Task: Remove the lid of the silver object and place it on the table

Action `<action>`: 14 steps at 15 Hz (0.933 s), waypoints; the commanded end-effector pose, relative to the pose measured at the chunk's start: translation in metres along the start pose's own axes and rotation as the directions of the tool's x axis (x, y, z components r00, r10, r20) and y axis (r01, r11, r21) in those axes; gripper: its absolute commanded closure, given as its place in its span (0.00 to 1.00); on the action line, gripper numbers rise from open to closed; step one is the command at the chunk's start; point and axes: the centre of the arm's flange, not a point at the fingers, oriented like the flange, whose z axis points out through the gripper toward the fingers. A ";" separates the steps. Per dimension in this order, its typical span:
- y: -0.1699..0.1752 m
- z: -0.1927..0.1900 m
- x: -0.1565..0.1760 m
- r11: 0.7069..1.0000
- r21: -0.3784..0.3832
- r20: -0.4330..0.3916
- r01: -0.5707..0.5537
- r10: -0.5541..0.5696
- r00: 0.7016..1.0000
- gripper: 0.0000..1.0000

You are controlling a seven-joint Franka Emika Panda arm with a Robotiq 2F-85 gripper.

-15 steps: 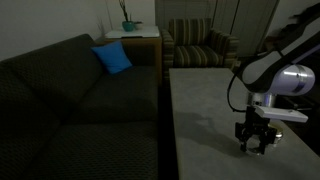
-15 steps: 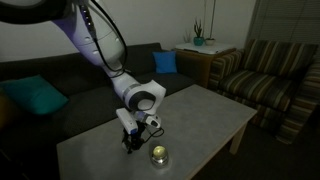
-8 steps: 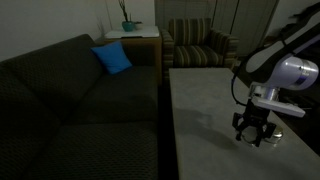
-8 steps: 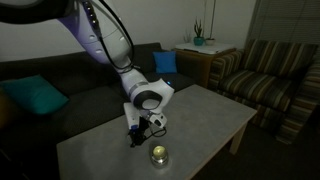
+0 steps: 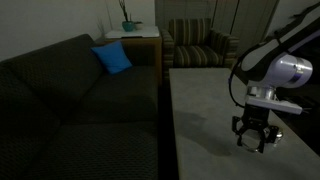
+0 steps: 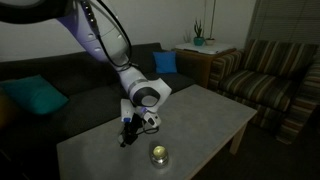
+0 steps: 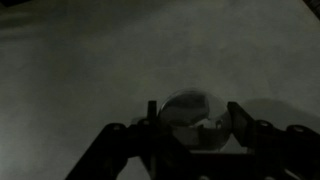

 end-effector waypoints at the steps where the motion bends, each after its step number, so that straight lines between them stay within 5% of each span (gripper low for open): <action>1: -0.006 0.022 0.071 0.997 0.024 0.087 -0.070 0.067 0.994 0.55; 5: 0.006 0.019 0.074 0.999 0.051 0.133 -0.004 -0.002 0.991 0.55; 6: 0.026 0.000 0.004 0.998 0.024 0.087 -0.050 0.048 0.995 0.30; 9: 0.030 -0.002 0.004 0.999 0.031 0.098 -0.018 0.015 0.995 0.30; 10: 0.029 -0.002 0.004 0.999 0.032 0.099 -0.016 0.013 0.995 0.55; 14: 0.016 0.013 0.015 0.984 0.050 -0.028 -0.172 0.173 0.985 0.55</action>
